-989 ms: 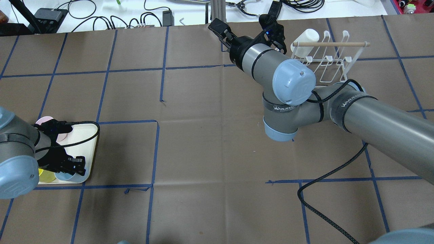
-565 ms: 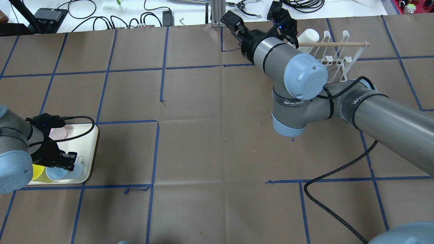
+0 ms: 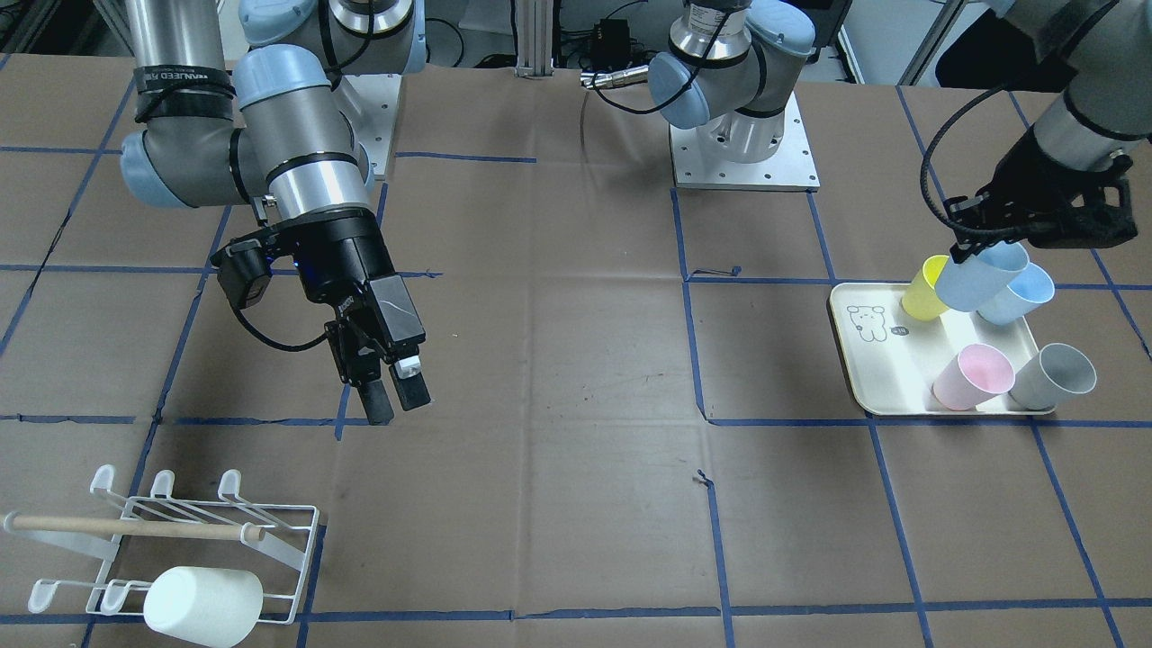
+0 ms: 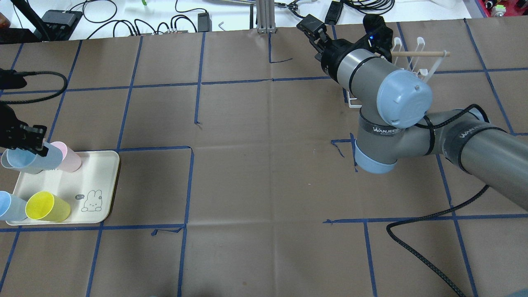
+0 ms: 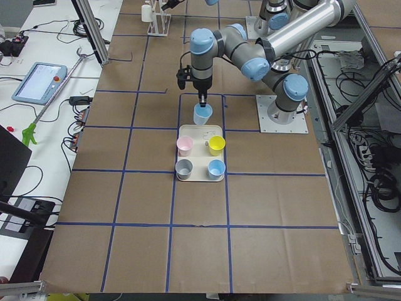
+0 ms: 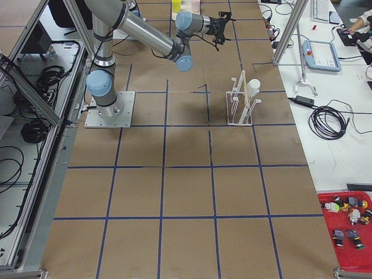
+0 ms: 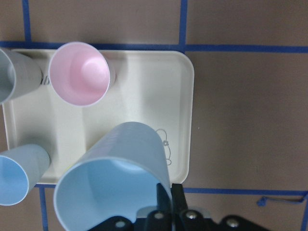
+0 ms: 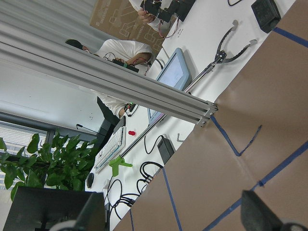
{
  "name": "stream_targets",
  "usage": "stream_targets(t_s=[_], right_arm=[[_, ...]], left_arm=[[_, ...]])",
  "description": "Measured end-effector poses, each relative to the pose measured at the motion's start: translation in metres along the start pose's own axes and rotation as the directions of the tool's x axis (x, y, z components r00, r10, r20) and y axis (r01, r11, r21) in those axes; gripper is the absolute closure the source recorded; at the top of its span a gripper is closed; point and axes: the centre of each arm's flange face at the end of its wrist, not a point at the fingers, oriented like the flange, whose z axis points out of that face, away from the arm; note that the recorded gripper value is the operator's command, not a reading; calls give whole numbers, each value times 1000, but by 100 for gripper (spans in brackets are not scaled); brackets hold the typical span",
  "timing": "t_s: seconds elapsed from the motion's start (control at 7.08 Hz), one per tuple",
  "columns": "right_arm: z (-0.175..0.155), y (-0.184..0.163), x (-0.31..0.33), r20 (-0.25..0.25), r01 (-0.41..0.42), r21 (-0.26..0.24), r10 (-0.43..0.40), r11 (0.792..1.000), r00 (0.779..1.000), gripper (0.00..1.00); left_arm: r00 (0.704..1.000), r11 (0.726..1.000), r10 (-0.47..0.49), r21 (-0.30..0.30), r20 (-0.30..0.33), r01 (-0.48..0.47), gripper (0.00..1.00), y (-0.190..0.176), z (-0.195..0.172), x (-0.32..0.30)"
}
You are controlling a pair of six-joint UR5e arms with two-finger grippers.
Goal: Transfer IKEA cup to right arm and place on rack
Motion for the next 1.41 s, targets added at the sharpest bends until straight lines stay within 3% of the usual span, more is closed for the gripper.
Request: stream_targets(t_s=[0.14, 0.28, 0.42, 0.57, 0.71, 0.99, 1.13, 1.41], right_arm=[[-4, -2, 3, 1, -6, -7, 6, 1000, 1000, 0], [-6, 0, 4, 2, -7, -13, 7, 1000, 1000, 0], [-6, 1, 4, 3, -7, -17, 7, 1000, 1000, 0], [-6, 1, 3, 4, -7, -18, 7, 1000, 1000, 0], [-6, 1, 3, 5, -7, -18, 7, 1000, 1000, 0], [-6, 2, 4, 5, -10, -19, 10, 1000, 1000, 0], [-5, 2, 4, 3, -21, -20, 21, 1000, 1000, 0], [-5, 3, 5, 1, -51, -23, 51, 998, 999, 0]], left_arm=[[999, 998, 35, 49, -6, -34, 100, -17, -32, 10], [996, 990, 75, 121, -52, -68, 100, -29, -53, 24], [982, 966, 125, 242, -138, -89, 100, -42, -65, 39], [954, 915, 193, 392, -229, -91, 100, -57, -70, 51], [910, 841, 278, 536, -307, -76, 100, -75, -62, 61], [807, 651, 472, 758, -355, -48, 100, -100, -22, 81], [753, 561, 562, 827, -342, -43, 99, -108, 2, 94], [643, 379, 723, 923, -254, -62, 93, -128, 53, 136]])
